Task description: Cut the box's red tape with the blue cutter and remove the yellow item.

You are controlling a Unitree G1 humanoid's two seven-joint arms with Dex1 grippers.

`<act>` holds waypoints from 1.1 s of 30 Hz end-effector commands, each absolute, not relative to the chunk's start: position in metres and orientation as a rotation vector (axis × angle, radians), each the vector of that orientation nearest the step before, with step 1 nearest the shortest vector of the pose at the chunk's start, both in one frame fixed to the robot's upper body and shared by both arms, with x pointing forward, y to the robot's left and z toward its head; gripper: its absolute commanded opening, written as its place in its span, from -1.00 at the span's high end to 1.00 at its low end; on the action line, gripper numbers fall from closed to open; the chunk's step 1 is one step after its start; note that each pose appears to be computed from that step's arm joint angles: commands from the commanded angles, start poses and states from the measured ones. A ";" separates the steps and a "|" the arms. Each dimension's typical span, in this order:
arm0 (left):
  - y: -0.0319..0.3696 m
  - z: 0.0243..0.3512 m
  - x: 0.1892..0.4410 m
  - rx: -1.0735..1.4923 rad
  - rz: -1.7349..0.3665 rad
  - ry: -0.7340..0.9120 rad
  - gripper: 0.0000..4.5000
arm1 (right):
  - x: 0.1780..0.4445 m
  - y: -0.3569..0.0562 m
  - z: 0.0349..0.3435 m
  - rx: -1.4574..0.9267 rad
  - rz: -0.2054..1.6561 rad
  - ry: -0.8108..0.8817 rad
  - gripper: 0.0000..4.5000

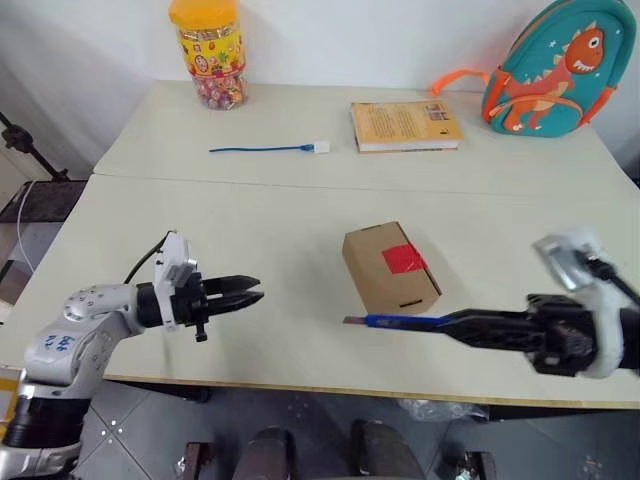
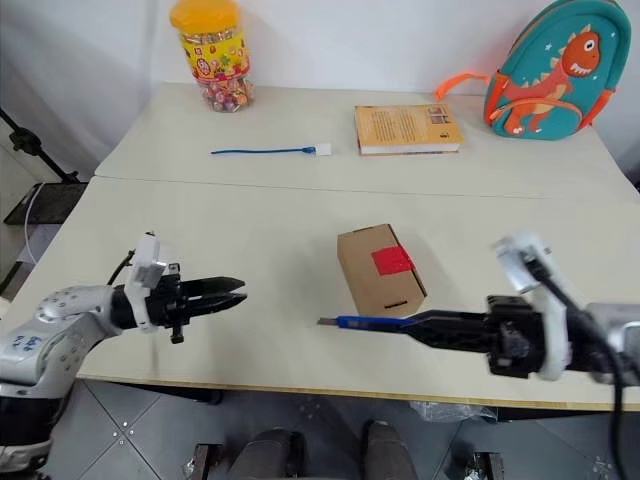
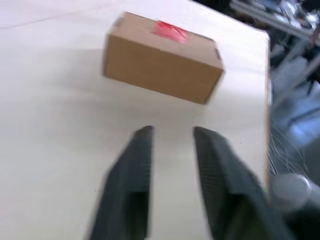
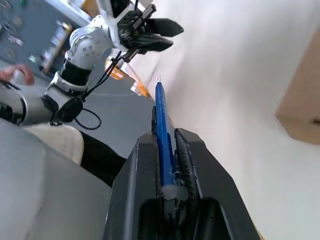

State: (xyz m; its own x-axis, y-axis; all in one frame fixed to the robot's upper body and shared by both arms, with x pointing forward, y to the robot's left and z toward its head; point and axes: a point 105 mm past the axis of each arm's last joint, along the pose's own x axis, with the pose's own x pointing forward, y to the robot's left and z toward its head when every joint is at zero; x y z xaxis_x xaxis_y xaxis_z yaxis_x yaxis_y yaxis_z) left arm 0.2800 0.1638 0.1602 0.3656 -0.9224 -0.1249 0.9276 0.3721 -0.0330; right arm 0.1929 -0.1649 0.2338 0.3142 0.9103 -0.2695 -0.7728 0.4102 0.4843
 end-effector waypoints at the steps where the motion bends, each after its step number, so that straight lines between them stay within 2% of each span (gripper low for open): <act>1: 0.124 0.172 0.299 0.118 -1.285 0.039 0.96 | 0.222 -0.186 0.272 0.145 0.979 0.420 0.93; 4: 0.097 0.182 0.318 0.161 -1.327 -0.012 1.00 | 0.242 -0.197 0.272 0.038 0.864 0.461 0.93; 7: 0.065 0.191 0.333 0.203 -1.362 -0.053 1.00 | 0.256 -0.199 0.275 -0.001 0.829 0.490 0.93; 11: 0.036 0.195 0.338 0.214 -1.401 -0.077 1.00 | 0.275 -0.203 0.277 -0.058 0.771 0.531 0.93; 15: 0.004 0.183 0.335 0.311 -1.452 -0.050 1.00 | 0.299 -0.202 0.278 -0.073 0.708 0.572 0.93; 23: -0.007 0.171 0.335 0.334 -1.419 -0.007 1.00 | 0.313 -0.206 0.271 -0.133 0.677 0.601 0.93; 33: -0.006 0.165 0.334 0.335 -1.398 0.018 1.00 | 0.311 -0.207 0.281 -0.102 0.728 0.564 0.93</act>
State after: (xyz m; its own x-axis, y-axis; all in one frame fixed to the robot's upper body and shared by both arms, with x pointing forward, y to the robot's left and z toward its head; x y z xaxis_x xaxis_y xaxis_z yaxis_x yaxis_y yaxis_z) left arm 0.3360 -0.0042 0.1621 0.1752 -0.9598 -0.2192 0.9697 0.1298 0.2069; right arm 0.3124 -0.2042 0.2619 0.5690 0.5890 -0.5738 -0.6500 0.7496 0.1248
